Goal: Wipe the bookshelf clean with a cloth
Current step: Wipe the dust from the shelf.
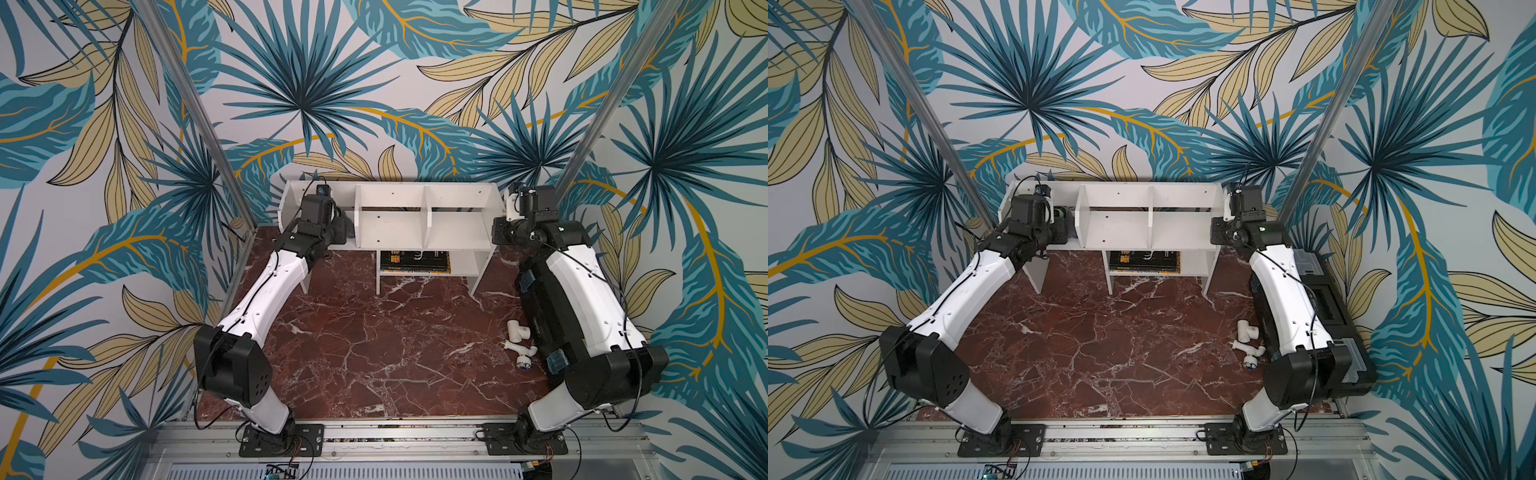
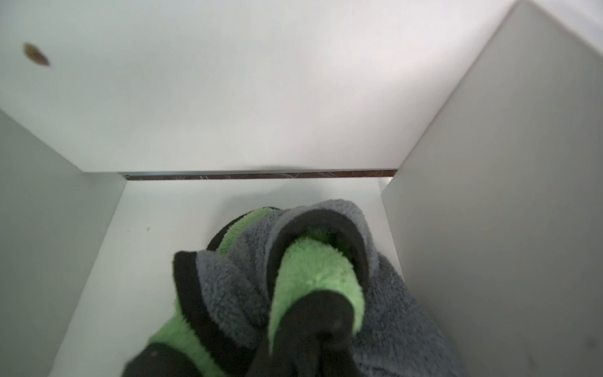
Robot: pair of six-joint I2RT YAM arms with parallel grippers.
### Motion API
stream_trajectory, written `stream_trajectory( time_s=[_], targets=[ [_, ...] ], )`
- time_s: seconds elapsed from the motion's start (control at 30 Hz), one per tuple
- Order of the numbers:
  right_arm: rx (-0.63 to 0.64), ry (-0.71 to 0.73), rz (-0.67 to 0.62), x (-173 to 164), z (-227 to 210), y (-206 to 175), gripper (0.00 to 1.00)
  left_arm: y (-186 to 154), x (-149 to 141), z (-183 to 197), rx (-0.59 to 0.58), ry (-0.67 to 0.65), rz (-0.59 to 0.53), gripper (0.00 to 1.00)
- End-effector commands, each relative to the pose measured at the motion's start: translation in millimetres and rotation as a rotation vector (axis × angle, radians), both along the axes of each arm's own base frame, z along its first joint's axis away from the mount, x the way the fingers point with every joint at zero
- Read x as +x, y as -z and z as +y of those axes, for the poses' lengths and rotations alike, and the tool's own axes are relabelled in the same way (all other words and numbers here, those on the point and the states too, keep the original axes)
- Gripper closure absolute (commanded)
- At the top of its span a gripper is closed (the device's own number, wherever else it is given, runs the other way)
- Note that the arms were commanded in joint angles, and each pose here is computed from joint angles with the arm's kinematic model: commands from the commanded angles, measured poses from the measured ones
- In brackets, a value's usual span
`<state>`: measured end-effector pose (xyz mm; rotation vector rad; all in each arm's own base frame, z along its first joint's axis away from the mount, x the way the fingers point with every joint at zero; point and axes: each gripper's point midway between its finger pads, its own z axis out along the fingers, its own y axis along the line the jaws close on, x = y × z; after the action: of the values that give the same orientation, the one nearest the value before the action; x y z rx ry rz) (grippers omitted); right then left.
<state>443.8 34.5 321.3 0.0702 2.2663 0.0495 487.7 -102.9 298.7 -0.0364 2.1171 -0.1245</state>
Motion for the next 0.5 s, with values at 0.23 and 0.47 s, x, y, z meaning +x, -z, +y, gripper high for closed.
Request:
stream_trajectory(
  time_s=[0.23, 0.47],
  targets=[
    [0.161, 0.009, 0.024, 8.3, 16.3, 4.1, 1.0, -19.8, 11.7, 48.3, 0.044, -0.201, 0.008, 1.0],
    [0.162, 0.008, 0.025, 12.9, 16.8, 5.6, 1.0, -32.3, -10.1, 50.5, 0.057, -0.165, -0.007, 1.0]
  ],
)
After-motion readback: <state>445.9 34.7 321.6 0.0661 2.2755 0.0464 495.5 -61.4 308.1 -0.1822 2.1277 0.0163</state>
